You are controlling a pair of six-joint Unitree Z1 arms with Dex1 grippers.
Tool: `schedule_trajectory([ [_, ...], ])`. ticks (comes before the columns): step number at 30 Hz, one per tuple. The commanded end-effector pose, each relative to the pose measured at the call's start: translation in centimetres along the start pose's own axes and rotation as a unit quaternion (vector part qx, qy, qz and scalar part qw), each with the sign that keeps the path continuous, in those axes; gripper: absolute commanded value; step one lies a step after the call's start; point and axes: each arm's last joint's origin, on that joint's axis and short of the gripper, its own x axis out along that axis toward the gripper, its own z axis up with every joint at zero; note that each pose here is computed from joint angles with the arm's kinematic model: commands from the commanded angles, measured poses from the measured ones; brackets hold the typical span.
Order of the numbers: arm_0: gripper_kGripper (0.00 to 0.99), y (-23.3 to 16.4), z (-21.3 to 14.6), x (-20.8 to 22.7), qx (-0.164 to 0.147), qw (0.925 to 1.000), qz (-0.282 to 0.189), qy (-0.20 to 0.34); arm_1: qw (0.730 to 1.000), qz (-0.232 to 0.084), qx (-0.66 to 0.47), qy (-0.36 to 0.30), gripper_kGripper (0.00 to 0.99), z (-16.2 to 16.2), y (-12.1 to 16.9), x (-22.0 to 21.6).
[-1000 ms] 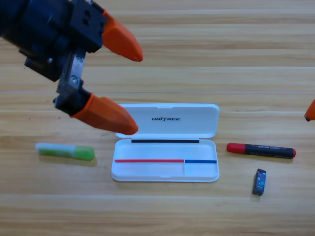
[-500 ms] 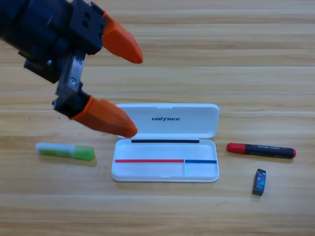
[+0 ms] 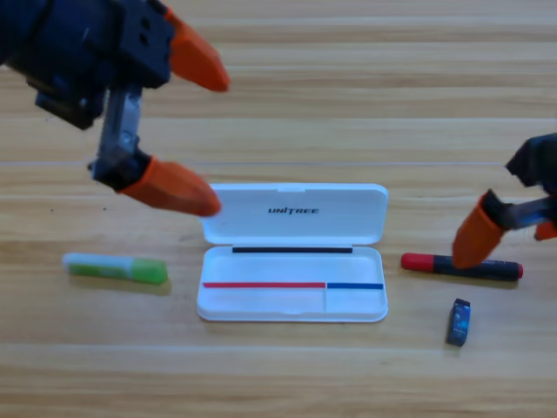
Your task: Clean up eraser and pencils
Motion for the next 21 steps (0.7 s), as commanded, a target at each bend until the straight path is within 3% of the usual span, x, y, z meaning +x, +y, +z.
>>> schedule_trajectory([
  [1,0.988,0.8,-1.2,1.0,0.051,0.9917,0.068,0.097,0.991,-0.102,0.061,0.06,0.98,4.0,-0.8,7.6],
  [6,0.988,3.8,-3.9,0.6,0.07,0.9826,0.096,0.143,0.983,-0.117,0.117,0.075,0.988,5.0,-0.8,10.0],
  [9,0.988,5.6,-5.4,0.9,0.081,0.9779,0.095,0.167,0.981,-0.105,0.137,0.089,0.988,5.2,-0.6,10.9],
  [15,0.986,6.7,-9.3,2.4,0.114,0.9694,0.046,0.213,0.973,-0.105,0.175,0.107,0.974,5.1,-0.6,12.1],
  [21,0.983,6.7,-12.4,4.9,0.118,0.9617,-0.014,0.247,0.962,-0.106,0.211,0.136,0.913,4.5,-0.7,13.7],
])
